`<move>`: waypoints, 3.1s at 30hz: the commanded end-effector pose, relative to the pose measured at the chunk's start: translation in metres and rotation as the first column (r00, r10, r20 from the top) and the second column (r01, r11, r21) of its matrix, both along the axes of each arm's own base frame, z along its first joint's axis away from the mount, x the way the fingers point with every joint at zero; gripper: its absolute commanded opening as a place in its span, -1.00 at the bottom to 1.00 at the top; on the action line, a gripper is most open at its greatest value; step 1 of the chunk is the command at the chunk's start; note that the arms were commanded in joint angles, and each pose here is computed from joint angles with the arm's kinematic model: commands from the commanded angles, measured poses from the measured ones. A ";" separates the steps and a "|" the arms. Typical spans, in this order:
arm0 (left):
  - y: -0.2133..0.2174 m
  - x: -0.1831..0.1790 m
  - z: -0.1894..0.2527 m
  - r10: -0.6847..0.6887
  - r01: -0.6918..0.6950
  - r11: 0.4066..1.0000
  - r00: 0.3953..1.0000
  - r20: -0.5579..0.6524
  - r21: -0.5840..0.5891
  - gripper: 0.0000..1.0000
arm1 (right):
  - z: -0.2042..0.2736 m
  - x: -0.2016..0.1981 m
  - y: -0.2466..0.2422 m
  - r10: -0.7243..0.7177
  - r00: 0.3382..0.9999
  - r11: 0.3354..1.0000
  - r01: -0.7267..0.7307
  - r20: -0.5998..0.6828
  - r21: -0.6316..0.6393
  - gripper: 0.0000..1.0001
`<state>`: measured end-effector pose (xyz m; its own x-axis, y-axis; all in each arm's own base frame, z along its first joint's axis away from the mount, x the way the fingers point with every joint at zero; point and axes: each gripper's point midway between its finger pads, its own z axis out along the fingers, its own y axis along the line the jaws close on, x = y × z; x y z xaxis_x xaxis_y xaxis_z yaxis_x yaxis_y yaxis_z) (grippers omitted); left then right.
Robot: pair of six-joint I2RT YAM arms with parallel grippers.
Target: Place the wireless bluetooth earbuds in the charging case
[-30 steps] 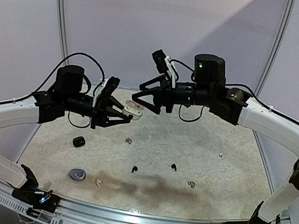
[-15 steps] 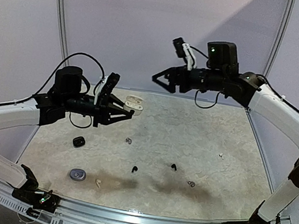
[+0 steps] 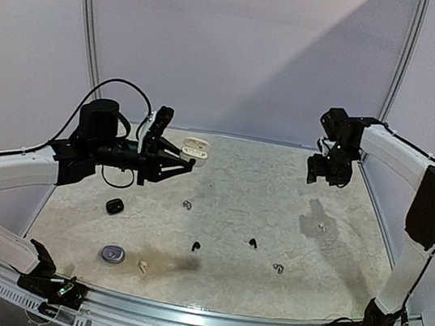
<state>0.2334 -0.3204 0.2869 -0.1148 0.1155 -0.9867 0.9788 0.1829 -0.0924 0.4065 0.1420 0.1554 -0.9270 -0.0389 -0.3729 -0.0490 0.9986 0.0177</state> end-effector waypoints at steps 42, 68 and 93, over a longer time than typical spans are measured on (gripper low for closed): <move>0.000 -0.002 0.001 -0.017 0.016 1.000 0.998 0.061 0.007 -1.00 | -0.166 -0.065 -0.062 0.208 0.841 0.945 -0.305 -0.500 -0.120 -0.35; 0.000 -0.002 -0.002 -0.019 0.017 1.000 0.998 0.068 0.019 -1.00 | -0.165 -0.079 -0.066 0.244 0.814 0.934 -0.343 -0.527 -0.099 -0.39; 0.001 0.005 0.001 0.024 -0.025 1.000 0.997 0.075 0.012 -1.00 | -0.142 -0.067 -0.057 0.248 0.847 0.947 -0.315 -0.470 -0.067 -0.85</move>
<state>0.2340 -0.3201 0.2859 -0.0492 0.1298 -0.9903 0.9837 0.1783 -0.0255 0.3524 0.0897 0.0108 -0.9291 -0.3657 0.0550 -0.3682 0.9287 -0.0439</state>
